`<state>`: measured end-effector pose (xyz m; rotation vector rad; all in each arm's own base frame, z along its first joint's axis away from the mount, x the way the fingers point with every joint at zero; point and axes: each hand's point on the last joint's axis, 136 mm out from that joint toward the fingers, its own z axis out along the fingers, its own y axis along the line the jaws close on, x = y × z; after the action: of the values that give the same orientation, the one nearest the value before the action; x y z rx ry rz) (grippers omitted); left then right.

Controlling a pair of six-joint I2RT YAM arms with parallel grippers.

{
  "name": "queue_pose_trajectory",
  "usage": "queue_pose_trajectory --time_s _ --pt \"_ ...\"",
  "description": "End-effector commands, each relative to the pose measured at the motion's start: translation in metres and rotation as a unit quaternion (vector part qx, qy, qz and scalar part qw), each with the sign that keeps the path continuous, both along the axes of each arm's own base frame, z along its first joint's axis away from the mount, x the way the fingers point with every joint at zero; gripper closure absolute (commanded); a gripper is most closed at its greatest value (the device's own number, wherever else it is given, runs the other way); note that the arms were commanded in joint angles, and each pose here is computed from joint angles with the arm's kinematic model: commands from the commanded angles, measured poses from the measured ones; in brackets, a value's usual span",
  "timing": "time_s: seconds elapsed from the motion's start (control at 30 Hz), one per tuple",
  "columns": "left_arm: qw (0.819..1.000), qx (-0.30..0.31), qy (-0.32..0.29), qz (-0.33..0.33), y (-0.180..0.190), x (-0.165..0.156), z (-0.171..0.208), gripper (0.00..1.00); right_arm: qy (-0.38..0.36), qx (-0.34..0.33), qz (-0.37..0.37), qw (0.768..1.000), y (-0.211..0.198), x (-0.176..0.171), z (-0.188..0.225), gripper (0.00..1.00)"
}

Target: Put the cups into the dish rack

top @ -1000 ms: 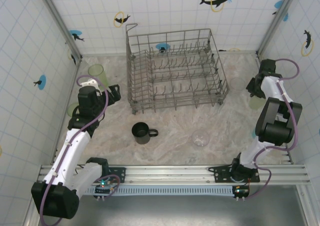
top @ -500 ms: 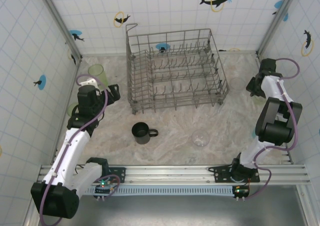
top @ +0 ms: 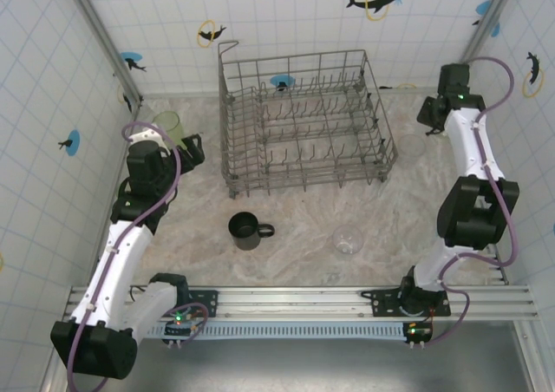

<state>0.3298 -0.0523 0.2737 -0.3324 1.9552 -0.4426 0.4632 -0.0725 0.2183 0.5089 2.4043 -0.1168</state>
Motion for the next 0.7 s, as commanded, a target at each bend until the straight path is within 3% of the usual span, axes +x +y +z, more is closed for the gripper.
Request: queue_pose_trajectory --time_s 0.0,0.13,0.33,0.67 --pt "0.999 -0.017 -0.035 0.013 0.002 0.006 0.032 0.02 -0.026 -0.025 0.02 0.999 0.011 0.007 0.04 1.0" --pt "0.999 -0.025 -0.025 0.002 -0.005 0.019 0.036 0.02 -0.043 -0.073 0.057 0.995 0.043 0.02 0.069 1.0" --pt "0.998 -0.046 -0.026 -0.039 -0.024 0.035 0.055 0.02 -0.067 -0.066 0.123 0.988 0.1 0.035 0.089 1.0" --pt "0.989 -0.109 -0.007 -0.102 -0.054 0.054 0.063 0.02 -0.062 -0.021 0.236 0.97 0.179 0.043 0.067 1.0"
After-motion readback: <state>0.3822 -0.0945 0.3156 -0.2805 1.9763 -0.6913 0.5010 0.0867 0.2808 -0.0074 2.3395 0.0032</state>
